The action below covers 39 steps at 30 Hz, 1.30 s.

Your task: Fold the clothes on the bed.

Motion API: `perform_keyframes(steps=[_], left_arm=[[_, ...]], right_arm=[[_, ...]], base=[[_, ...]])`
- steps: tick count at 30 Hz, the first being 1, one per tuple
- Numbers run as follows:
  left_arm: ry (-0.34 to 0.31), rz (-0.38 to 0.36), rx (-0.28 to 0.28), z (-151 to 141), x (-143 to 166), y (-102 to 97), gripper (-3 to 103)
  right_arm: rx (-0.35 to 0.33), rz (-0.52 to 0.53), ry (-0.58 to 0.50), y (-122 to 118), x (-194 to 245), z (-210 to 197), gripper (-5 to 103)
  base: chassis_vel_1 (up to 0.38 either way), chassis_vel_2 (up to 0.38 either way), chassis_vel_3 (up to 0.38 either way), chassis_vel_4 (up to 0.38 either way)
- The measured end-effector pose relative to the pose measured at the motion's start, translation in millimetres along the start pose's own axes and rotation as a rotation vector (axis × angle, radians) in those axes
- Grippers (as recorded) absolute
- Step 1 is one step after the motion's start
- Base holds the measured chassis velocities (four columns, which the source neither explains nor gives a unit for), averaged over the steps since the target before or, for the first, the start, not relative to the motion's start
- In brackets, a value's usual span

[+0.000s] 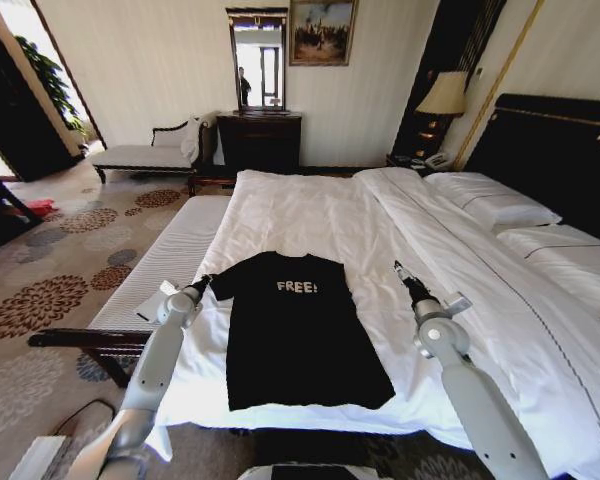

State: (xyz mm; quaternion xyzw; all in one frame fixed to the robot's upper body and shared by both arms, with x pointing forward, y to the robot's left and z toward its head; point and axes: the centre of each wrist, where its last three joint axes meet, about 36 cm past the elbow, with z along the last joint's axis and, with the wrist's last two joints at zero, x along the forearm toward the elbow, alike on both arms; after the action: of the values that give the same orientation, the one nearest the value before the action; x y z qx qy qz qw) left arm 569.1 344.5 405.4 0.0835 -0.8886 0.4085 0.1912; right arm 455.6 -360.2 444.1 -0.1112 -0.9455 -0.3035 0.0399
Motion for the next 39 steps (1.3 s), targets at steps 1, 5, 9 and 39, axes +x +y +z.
perform_keyframes(steps=[1,5,9,39], left_arm=[[-0.005,-0.002,-0.001,-2,1,1.5,0],[-0.017,-0.005,-0.010,-10,4,4.4,0],[-0.022,0.009,-0.026,-13,7,-0.5,0],[0.115,0.208,-0.287,93,-14,-120.4,0]], right_arm=[[-0.001,0.001,0.000,0,0,0,100],[-0.002,0.001,0.001,0,-1,0,100],[-0.002,0.005,0.004,-1,-1,1,100],[0.002,0.035,0.022,-11,-9,9,100]], base=[[0.000,0.000,0.000,0.000],[0.000,0.000,0.000,0.000],[0.000,0.000,0.000,0.000],[0.000,0.000,0.000,0.000]])
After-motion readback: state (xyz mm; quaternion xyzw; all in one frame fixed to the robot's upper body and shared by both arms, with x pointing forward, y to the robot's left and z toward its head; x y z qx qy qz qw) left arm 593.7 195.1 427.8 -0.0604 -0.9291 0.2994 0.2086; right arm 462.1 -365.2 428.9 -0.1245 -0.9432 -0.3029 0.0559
